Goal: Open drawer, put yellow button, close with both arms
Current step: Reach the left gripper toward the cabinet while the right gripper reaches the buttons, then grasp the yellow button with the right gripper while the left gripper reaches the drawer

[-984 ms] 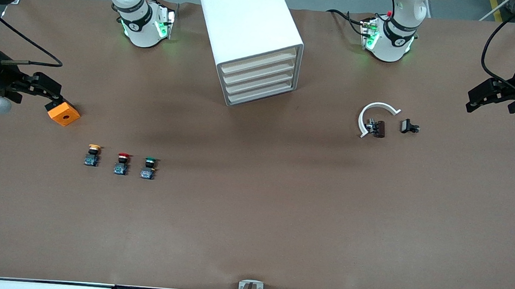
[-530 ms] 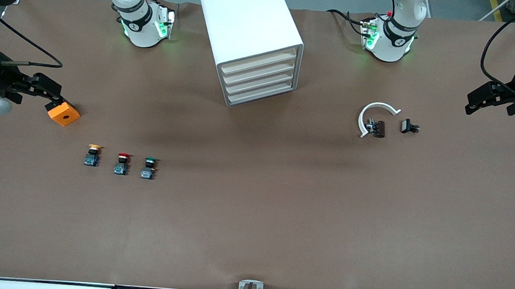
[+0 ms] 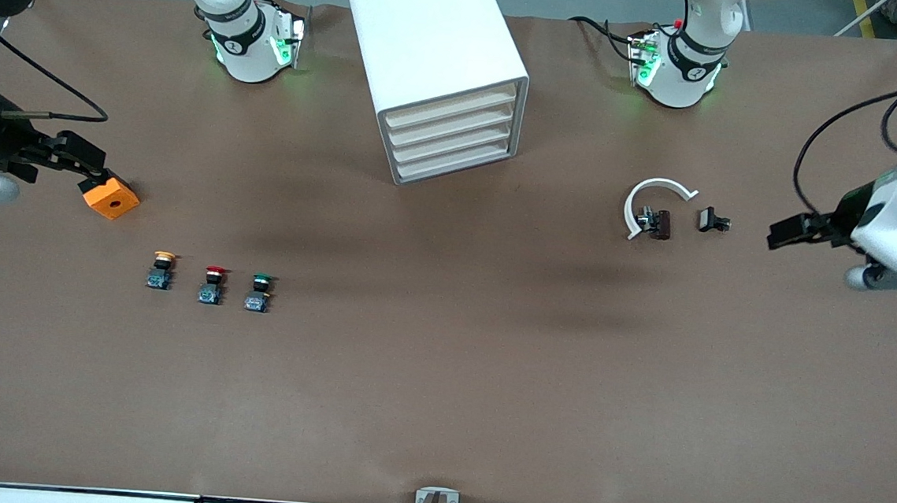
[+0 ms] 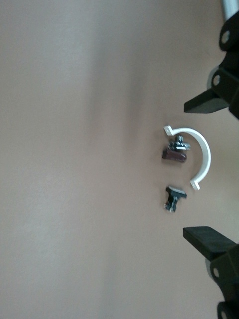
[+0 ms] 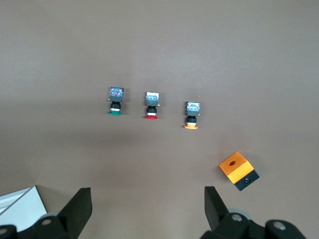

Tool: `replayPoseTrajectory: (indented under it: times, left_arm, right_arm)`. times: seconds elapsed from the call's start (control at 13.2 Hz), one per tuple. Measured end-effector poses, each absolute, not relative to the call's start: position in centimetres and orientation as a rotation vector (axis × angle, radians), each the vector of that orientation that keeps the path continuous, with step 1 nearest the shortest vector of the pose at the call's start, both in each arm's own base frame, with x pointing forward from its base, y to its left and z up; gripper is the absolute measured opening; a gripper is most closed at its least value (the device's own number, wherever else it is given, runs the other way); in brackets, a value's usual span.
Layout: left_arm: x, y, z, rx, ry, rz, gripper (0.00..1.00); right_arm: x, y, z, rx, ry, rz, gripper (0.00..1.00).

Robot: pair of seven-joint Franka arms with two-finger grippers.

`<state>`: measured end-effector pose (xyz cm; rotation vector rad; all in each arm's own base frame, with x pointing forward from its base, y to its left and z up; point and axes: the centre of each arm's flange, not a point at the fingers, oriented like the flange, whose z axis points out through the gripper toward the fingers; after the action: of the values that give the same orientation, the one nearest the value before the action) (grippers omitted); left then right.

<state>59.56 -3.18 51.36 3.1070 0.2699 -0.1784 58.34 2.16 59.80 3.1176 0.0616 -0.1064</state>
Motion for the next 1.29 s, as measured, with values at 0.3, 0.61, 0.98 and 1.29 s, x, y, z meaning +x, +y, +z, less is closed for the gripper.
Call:
replayPoseTrajectory:
  times: [0.3,0.61,0.98,1.29]
  left_arm:
    - [60.9,-6.7,44.9,3.021,0.562,-0.355,1.0]
    - [61.5,-8.4,39.9,2.98,0.797,-0.496,1.0]
    - [60.8,-15.9,34.7,2.916,1.26,-0.618,1.0]
    - [59.3,-20.8,32.7,2.747,1.683,-0.741,1.0]
  right_arm:
    - [59.9,2.0,57.9,3.123,0.061,-0.097,1.0]
    - [62.0,1.7,53.2,3.127,0.055,-0.172,1.0]
    - [64.9,-0.7,46.4,3.138,0.004,-0.154,1.0]
    - [65.0,-1.8,39.3,3.118,0.006,-0.069,1.0]
